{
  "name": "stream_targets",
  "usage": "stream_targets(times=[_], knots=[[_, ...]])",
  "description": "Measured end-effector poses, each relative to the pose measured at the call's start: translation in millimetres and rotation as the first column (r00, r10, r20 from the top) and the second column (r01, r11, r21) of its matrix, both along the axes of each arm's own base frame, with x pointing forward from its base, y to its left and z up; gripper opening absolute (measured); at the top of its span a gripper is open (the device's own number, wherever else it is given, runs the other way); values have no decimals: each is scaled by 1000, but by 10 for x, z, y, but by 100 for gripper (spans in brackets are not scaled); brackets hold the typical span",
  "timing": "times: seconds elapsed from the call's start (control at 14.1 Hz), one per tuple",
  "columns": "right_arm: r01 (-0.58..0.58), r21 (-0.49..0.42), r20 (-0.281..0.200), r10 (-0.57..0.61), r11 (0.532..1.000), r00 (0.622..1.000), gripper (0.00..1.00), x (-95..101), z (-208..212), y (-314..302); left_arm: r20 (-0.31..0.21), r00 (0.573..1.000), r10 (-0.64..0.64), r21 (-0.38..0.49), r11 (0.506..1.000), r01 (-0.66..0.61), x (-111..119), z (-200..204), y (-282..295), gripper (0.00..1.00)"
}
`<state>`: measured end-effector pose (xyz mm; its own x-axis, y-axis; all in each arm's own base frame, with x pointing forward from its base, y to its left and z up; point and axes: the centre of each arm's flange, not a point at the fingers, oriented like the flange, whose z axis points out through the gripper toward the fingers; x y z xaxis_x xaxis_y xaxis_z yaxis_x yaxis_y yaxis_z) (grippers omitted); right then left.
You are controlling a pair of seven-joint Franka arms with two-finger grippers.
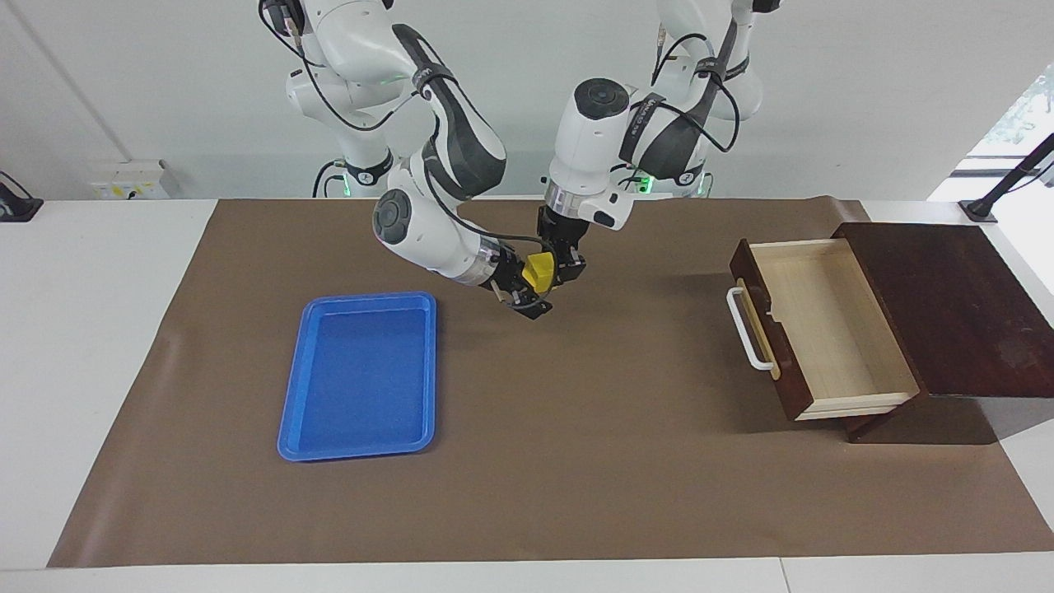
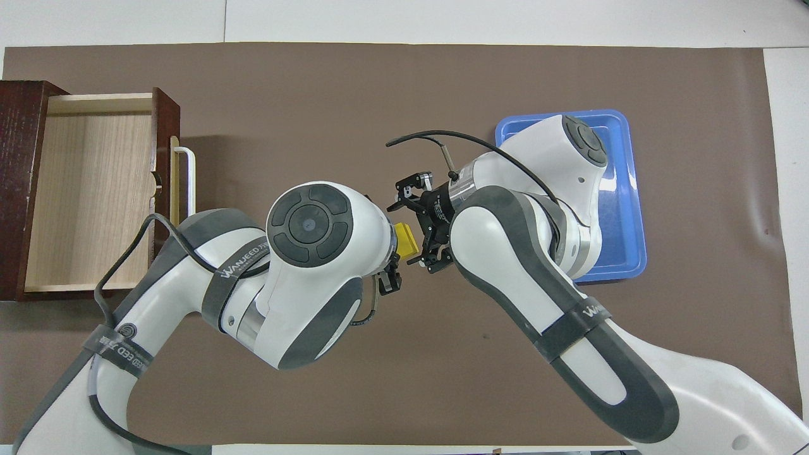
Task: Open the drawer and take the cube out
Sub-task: 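Grasp the cube with the right gripper from the left gripper, then carry the cube into the blue tray while the left gripper closes drawer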
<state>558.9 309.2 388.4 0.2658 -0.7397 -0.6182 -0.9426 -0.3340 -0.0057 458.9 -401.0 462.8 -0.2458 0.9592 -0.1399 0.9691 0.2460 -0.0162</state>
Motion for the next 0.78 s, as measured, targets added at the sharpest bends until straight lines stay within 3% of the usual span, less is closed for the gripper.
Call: stream_targets(times=[0.14,0.35,0.78], knots=[[1,0,0,-1,1000,1000,92,0,0,0,0,1000,0,0,1000,0,1,0,1,56],[-8,0,-17,8,1000,1000,58,-16,8,7,5,1000,13,1,1000,-13,53,0,57,56],[-12,4,-16,12,1000,1000,55,8,51,-2,14,1000,12,-6,1000,-12,56,42,60,56]])
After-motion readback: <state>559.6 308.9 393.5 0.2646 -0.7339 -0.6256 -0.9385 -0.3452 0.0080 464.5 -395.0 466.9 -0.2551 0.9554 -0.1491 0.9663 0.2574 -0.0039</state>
